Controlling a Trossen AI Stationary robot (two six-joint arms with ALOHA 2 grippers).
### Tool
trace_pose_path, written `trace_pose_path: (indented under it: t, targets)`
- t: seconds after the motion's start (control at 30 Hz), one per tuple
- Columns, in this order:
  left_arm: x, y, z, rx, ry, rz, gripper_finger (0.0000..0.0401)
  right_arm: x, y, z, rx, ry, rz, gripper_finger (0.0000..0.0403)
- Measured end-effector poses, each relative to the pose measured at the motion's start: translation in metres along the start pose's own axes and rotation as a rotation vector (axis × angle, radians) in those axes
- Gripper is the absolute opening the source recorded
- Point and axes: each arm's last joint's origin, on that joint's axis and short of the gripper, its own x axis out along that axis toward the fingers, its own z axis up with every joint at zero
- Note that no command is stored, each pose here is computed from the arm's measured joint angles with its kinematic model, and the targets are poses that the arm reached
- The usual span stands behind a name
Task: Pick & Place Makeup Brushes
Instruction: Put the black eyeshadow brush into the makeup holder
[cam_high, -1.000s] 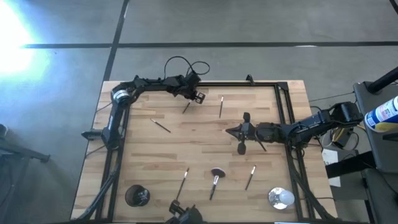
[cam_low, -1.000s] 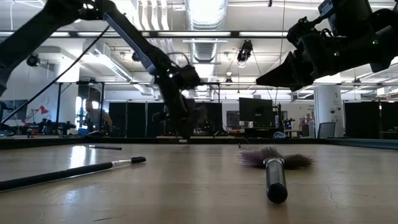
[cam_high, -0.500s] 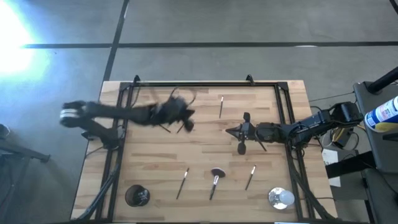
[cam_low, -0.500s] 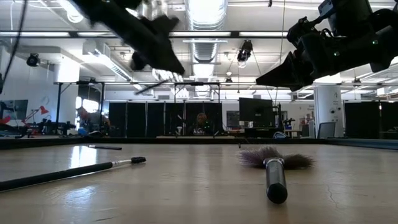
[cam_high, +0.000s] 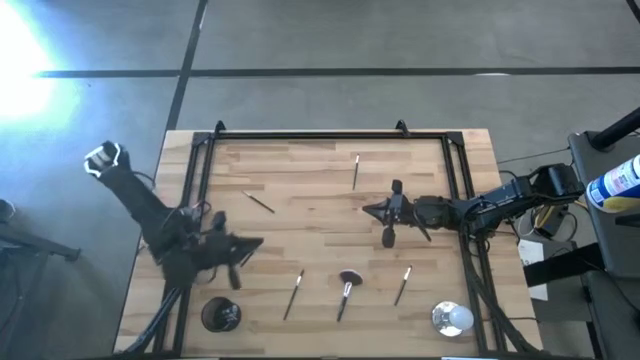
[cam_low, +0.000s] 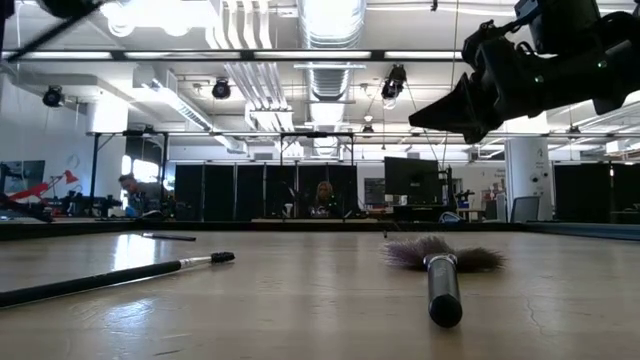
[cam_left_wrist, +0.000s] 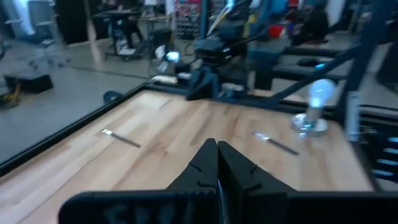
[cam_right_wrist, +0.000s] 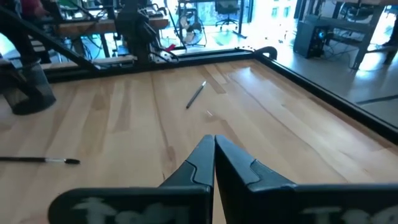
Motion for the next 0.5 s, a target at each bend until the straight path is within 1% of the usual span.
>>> trace_pose_path:
  t: [0.13,0.27,0.37,0.5]
  targets:
    - [-0.016,-0.014,-0.001,0.01,-0.003,-0.061,0.0,0.0,0.0,0.001,0.041,-0.004,-0.001,0.0008]
    - [-0.025,-0.031,-0.004,0.038,0.027,-0.154,0.0,0.0,0.002,0.001,0.064,-0.005,0.002,0.0008]
    - [-0.033,-0.042,-0.009,0.03,0.048,-0.204,0.0,-0.001,0.004,0.0,0.077,-0.004,0.01,0.0008]
    - [-0.041,-0.055,-0.018,0.005,0.071,-0.242,0.0,-0.001,0.005,0.0,0.079,-0.003,0.015,0.0008]
